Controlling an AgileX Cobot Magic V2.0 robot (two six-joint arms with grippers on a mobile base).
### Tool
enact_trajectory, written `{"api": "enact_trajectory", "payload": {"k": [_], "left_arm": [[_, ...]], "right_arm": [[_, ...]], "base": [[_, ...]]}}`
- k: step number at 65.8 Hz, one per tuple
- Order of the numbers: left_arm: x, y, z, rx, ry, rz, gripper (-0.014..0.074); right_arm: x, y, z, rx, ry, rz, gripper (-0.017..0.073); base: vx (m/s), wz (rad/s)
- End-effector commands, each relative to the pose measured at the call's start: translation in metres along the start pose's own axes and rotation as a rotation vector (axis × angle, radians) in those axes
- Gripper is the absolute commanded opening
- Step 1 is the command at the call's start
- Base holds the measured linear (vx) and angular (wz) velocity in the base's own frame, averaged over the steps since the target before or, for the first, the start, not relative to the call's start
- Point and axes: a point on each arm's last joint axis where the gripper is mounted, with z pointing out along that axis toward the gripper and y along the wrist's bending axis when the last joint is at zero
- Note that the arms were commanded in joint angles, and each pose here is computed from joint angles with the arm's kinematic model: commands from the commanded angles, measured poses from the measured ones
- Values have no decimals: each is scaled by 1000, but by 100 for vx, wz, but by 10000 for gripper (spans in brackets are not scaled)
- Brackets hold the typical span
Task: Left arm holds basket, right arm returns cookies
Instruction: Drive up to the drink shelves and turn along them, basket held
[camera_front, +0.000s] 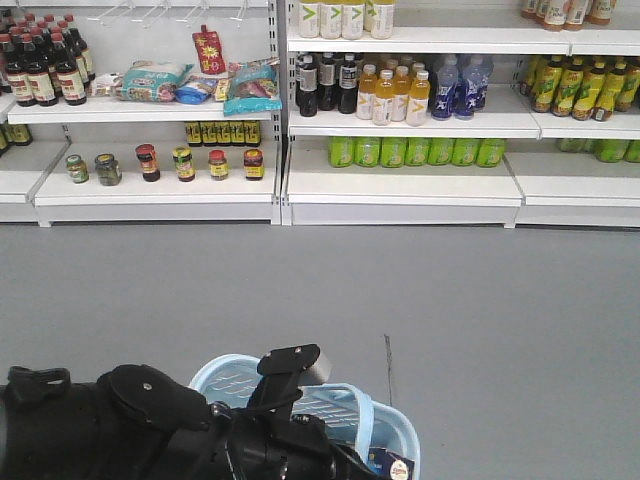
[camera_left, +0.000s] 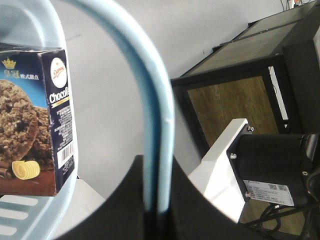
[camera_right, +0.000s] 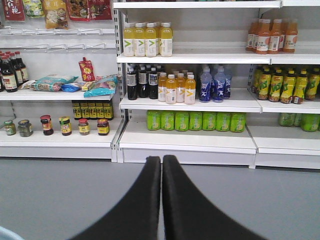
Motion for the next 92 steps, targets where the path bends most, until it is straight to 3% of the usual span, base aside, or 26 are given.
{"api": "enact_trajectory", "payload": {"k": [1,92], "left_arm": [[-6,-19,-10,77,-36,13,-6],[-6,-19,-10,77,-36,13,-6]], "right_arm": [[-8,0,-1,4,-82,4,-8],[-8,0,-1,4,-82,4,-8]], "base": [[36,-6],[36,-5]]}}
